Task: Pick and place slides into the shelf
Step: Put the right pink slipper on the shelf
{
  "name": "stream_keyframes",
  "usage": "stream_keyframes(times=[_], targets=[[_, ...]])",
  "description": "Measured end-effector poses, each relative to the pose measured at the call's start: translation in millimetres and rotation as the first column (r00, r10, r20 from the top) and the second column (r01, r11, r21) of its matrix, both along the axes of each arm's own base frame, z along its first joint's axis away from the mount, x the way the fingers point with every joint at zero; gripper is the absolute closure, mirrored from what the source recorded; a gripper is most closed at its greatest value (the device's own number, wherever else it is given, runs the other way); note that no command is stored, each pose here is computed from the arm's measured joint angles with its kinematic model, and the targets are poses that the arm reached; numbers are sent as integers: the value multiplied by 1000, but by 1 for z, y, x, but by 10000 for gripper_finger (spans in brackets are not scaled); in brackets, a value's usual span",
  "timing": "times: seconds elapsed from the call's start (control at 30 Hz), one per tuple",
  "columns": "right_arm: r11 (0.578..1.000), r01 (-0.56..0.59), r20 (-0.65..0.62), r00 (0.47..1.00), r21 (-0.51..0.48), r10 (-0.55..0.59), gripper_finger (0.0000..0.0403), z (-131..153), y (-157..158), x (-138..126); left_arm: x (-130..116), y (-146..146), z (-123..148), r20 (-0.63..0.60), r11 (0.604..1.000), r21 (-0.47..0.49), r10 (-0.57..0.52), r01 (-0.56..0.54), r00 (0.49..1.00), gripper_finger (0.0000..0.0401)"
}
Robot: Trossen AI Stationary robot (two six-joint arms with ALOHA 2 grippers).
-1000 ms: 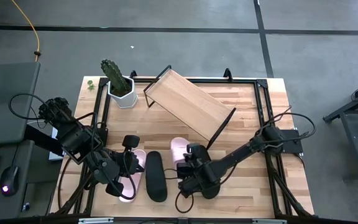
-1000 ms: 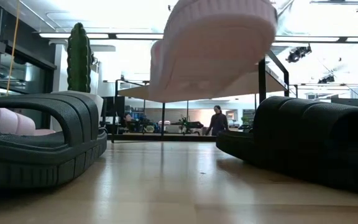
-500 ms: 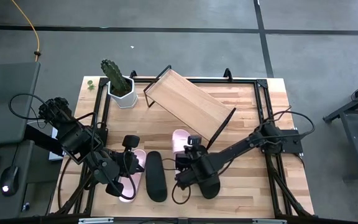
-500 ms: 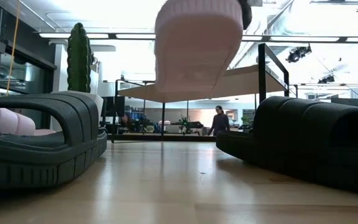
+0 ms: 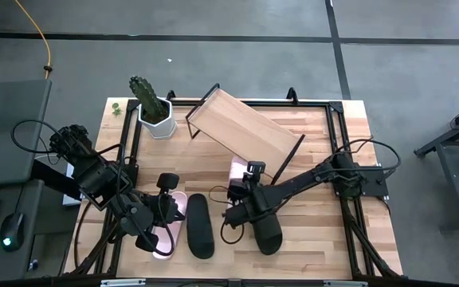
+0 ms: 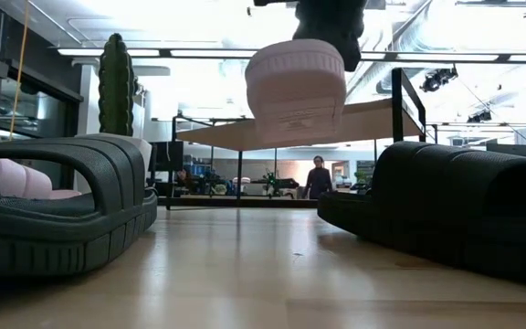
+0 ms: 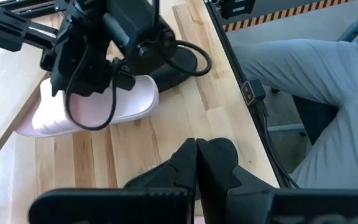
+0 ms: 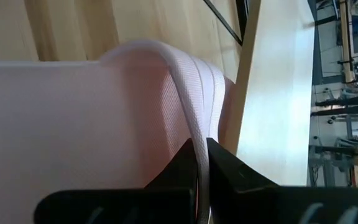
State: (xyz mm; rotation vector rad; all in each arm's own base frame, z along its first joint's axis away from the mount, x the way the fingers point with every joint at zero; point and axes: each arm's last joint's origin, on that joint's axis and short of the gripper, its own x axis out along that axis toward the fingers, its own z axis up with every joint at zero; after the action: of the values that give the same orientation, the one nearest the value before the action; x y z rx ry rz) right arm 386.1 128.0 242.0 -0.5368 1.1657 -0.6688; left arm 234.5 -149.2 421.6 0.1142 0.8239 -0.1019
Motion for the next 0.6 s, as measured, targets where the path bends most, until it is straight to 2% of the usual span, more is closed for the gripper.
stream_keyframes(times=[0.2, 0.33, 0.6], targets=[[1000, -7, 3, 1000, 1, 7, 402, 4, -1, 2, 0, 0, 0, 0, 1000, 0, 0, 0, 1000, 400], [999, -25, 56, 998, 21, 24, 402, 18, 5, 5, 0, 0, 0, 0, 1000, 1, 0, 0, 1000, 400], [999, -39, 144, 989, -6, 39, 402, 52, 10, 5, 0, 0, 0, 0, 1000, 2, 1, -1, 1000, 400]])
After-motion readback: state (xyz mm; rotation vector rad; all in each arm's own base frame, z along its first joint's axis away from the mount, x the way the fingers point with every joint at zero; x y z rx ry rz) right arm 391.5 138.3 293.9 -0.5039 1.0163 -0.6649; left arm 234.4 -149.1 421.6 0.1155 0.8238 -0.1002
